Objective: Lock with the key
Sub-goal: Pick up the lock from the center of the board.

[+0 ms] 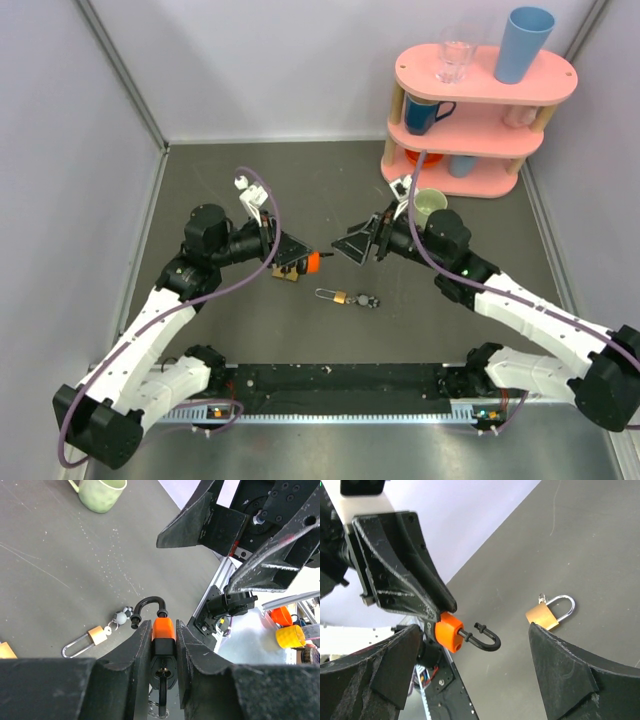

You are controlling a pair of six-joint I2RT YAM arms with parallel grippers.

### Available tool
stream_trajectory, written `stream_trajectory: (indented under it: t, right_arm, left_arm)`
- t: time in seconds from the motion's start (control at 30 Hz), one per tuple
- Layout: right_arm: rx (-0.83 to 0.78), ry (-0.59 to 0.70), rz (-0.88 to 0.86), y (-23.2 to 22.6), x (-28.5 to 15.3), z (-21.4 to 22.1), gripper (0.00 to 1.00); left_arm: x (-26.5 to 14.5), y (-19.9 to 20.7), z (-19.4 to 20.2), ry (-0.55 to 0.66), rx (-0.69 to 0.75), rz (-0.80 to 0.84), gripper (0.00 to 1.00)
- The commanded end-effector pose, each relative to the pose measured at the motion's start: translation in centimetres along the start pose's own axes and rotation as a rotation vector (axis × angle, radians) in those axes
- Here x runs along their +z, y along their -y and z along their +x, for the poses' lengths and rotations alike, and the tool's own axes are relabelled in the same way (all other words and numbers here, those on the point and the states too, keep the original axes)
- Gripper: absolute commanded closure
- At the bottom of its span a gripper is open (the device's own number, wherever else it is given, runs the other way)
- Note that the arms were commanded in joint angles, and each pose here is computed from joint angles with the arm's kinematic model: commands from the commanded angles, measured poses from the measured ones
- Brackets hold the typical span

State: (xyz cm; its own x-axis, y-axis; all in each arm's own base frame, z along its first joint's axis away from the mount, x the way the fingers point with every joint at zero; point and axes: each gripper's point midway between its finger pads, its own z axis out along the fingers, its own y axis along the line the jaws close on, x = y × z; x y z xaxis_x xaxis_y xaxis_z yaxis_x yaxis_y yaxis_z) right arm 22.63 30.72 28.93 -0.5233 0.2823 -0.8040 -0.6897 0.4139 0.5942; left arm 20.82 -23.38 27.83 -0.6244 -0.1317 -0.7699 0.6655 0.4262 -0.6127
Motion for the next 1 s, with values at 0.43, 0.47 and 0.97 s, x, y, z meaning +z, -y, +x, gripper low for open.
stream_trajectory:
  t: [0.43, 0.47, 0.97]
  right_arm:
    - [0.010, -0.241, -0.398, -1.0, 2.8, 7.5, 0.16]
    - [0.017, -0.245, -0.407, -0.9, 2.9, 7.7, 0.19]
    - [0.022, -0.225, -0.402, -1.2, 3.2, 6.8, 0.98]
  left_arm:
    - [2.2, -1.9, -0.4, 0.041, -0.016, 0.013, 1.00]
    - [2.3, -1.9, -0.6, 0.047, -0.016, 0.018, 1.00]
    - [2.9, -1.9, -0.4, 0.034, -0.037, 0.049, 1.00]
